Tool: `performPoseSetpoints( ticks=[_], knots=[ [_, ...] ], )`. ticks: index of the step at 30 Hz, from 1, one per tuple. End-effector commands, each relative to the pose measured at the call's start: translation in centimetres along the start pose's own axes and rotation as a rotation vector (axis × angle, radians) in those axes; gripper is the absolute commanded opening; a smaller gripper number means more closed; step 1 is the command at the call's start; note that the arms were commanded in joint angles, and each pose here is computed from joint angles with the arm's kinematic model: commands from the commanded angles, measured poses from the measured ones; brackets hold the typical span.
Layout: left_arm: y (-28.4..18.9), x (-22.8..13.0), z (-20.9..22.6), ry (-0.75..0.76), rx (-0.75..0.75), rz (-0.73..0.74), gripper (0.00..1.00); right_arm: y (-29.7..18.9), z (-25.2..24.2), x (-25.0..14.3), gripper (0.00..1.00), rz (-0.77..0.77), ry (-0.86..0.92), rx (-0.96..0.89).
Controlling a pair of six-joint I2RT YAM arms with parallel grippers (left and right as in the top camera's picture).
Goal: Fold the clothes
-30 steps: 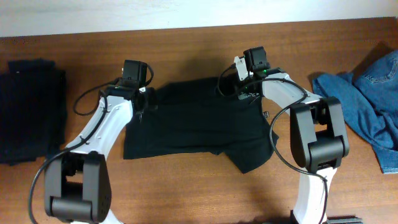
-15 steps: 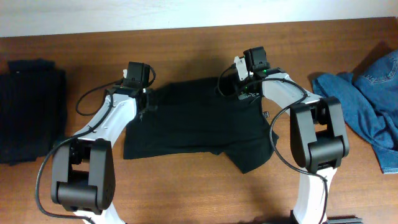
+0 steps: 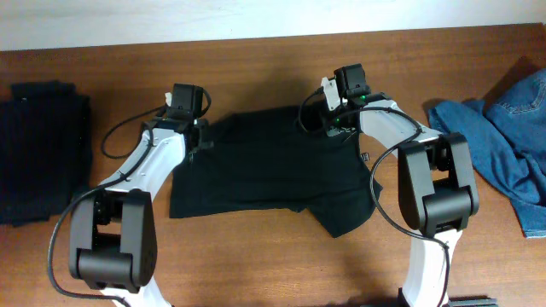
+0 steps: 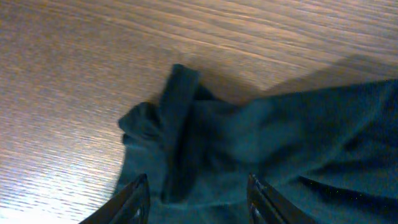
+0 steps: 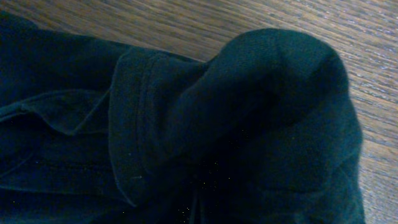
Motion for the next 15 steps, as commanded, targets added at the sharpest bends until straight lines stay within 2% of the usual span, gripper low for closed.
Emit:
performPoseSetpoints(
  ticks=[1, 3, 4, 6, 8, 11, 15],
  knots=[
    [1.55, -0.08, 0.99, -0.012, 0.035, 0.02, 0.5, 0.43, -0.18, -0.38, 0.04, 0.017, 0.015, -0.002],
    [1.78, -0.2, 0.99, -0.011, 0.035, 0.025, 0.49, 0.43, -0.19, -0.38, 0.04, 0.017, 0.015, -0.003],
    [1.78, -0.18, 0.97, -0.012, 0.035, 0.024, 0.39, 0.43, -0.19, -0.38, 0.04, 0.017, 0.015, -0.003],
    [1.75, -0.03, 0.9, -0.013, 0.031, 0.018, 0.27, 0.43, -0.17, -0.43, 0.04, 0.02, 0.016, -0.002],
    [1.75, 0.13, 0.81, -0.015, 0.027, 0.01, 0.21, 0.43, -0.16, -0.46, 0.04, 0.021, 0.016, -0.001],
    [1.75, 0.2, 0.72, -0.016, 0.022, 0.008, 0.19, 0.43, -0.14, -0.55, 0.04, 0.026, 0.016, -0.001],
    [1.62, 0.56, 0.55, -0.018, 0.016, -0.001, 0.01, 0.42, -0.11, -0.67, 0.04, 0.031, 0.016, 0.001]
  ],
)
Point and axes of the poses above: each gripper's point midway between its finger pads, its own y axis out along the fingers, its own z axis along the line the jaws close on, x = y × z, the point moved 3 cm from there along -y, back along the fingers, and after that the axes turned 8 degrees about -y, right-handed, at the moved point
